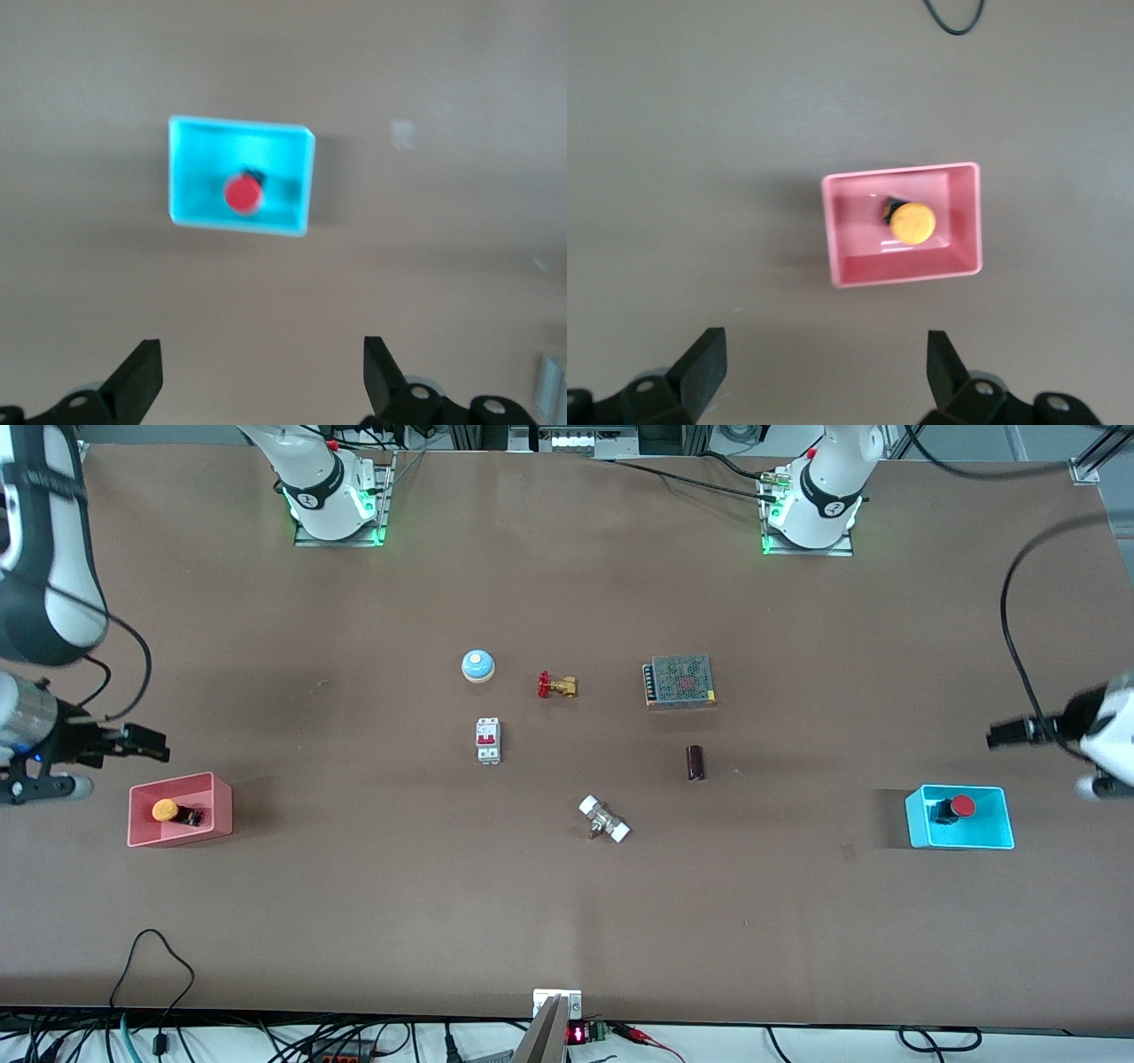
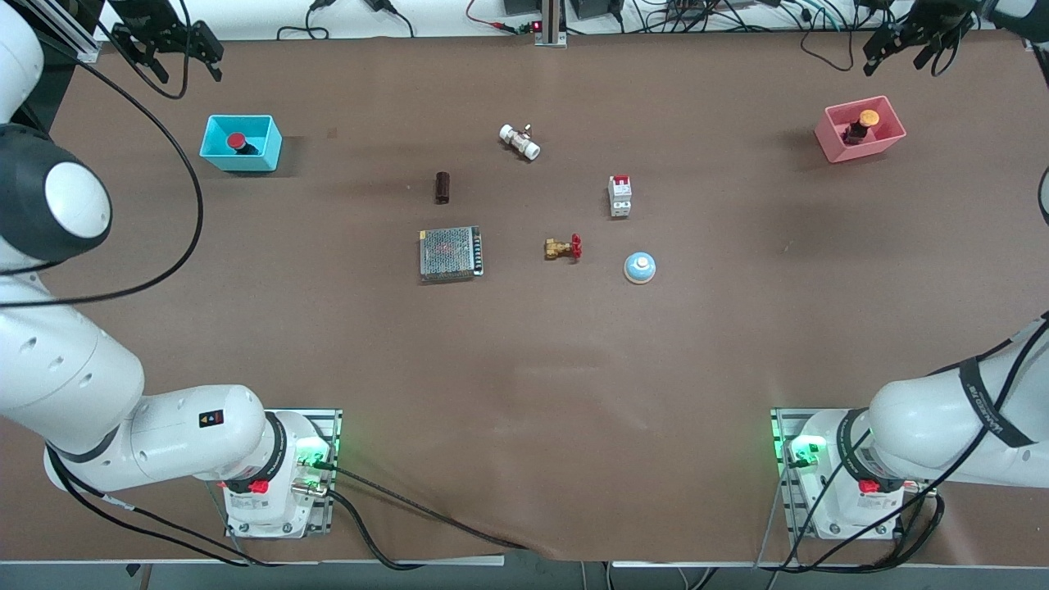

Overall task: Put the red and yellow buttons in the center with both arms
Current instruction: 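Lower the right gripper into the pink box while the left gripper enters the cyan box, then close the right gripper on the yellow button while the left gripper grips the red button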

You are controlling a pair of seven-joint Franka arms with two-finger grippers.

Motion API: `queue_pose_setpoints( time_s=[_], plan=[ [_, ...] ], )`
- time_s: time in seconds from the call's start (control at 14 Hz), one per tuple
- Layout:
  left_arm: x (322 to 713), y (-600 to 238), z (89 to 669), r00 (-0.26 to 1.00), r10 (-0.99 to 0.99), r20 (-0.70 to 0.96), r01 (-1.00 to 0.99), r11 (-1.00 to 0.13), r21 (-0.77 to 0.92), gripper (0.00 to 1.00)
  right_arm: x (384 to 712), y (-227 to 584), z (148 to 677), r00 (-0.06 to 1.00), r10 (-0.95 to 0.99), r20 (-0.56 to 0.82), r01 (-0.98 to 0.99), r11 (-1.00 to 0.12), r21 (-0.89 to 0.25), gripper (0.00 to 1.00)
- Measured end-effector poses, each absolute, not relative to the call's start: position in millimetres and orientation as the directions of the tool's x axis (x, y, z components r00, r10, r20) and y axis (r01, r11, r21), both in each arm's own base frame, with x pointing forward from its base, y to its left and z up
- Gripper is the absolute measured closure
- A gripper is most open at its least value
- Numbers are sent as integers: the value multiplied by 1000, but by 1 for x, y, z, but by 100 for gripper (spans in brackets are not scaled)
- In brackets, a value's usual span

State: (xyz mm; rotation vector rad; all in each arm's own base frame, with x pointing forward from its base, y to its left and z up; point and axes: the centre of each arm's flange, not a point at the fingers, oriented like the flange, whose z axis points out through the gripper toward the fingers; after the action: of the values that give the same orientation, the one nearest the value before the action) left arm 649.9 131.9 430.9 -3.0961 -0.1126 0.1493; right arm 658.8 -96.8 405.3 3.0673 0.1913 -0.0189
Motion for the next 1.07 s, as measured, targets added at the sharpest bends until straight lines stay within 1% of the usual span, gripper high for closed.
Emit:
queue_pose_setpoints(
  time_s=[0.14,0.29,0.57,0.79,1.07],
  plan=[
    [667,157,379,996,67,-53,65,-997,-39,0,666,-105,376,989,149,5,148,-985,87,0],
    [677,173,331,997,68,-35,67,-997,-35,0,671,-107,358,986,167,28,163,-982,91,0],
    [678,181,254,995,64,-78,62,-998,-18,0,677,-117,323,975,210,72,202,-974,102,0],
    [676,180,237,993,62,-97,61,-998,-13,1,678,-133,297,968,236,85,225,-967,122,0],
    [677,190,225,997,50,-55,49,-999,-16,3,676,-153,266,960,261,102,247,-959,136,0]
  ],
)
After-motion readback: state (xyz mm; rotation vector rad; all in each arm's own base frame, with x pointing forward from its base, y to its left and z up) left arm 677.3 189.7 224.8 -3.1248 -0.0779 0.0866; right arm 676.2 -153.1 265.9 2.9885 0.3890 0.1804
